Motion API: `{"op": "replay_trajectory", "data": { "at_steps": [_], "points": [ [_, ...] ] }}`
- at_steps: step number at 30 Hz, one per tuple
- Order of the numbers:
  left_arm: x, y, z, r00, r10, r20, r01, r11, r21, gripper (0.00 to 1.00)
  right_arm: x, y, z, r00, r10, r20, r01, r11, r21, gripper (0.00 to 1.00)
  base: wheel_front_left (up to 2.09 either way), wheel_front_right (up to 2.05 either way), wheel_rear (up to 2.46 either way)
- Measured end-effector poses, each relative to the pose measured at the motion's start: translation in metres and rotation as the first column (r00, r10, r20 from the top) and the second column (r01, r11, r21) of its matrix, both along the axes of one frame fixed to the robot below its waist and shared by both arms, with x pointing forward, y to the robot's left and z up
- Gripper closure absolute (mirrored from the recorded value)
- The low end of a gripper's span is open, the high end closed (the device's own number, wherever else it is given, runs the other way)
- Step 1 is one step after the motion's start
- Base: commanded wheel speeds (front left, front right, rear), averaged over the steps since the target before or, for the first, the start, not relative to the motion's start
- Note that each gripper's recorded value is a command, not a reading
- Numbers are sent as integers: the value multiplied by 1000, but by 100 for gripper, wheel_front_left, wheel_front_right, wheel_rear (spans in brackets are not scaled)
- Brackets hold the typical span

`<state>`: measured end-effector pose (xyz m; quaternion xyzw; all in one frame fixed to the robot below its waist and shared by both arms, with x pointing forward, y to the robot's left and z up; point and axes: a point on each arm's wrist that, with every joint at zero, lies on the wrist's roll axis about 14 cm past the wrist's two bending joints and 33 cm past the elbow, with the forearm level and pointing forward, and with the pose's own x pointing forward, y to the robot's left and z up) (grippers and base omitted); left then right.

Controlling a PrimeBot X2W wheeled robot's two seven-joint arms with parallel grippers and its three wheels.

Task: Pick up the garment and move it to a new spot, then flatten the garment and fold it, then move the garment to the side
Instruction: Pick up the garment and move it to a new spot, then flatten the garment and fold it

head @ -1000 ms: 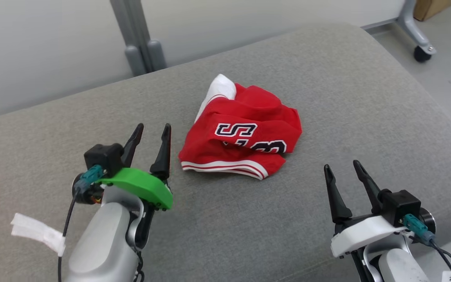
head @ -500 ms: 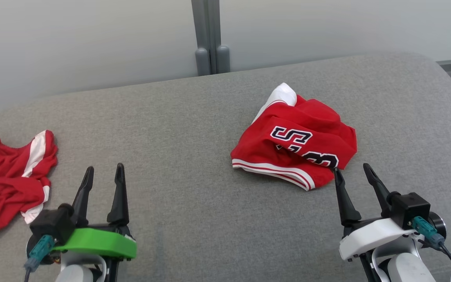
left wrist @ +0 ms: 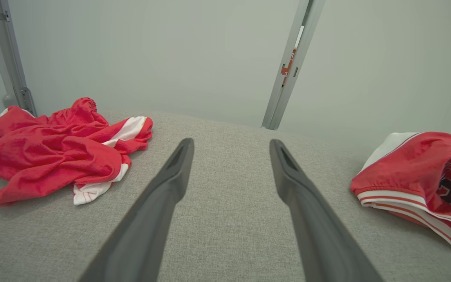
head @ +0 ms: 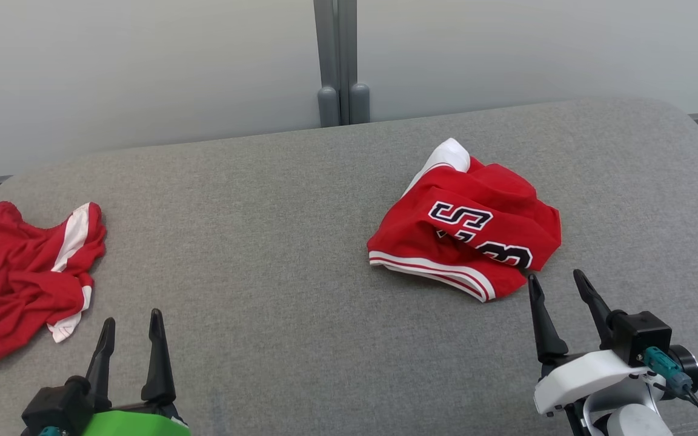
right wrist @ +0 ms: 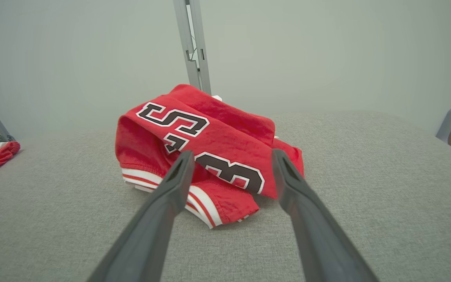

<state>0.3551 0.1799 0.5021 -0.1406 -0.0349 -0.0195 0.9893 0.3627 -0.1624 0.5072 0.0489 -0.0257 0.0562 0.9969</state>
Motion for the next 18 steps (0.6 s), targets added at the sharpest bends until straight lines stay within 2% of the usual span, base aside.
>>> {"op": "replay_trajectory", "data": {
  "at_steps": [11, 18],
  "points": [
    [-4, -5, -2, 1000, -7, -1, 7, 1000, -12, 0, -1, 2, -5, 1000, 7, -19, -7, 1000, -8, 0, 0, 0, 0],
    [-3, -12, -7, 999, -29, -18, 29, 1000, -9, 0, 11, 39, -33, 977, 122, -176, -133, 990, -55, 0, 0, 0, 0]
  ]
}}
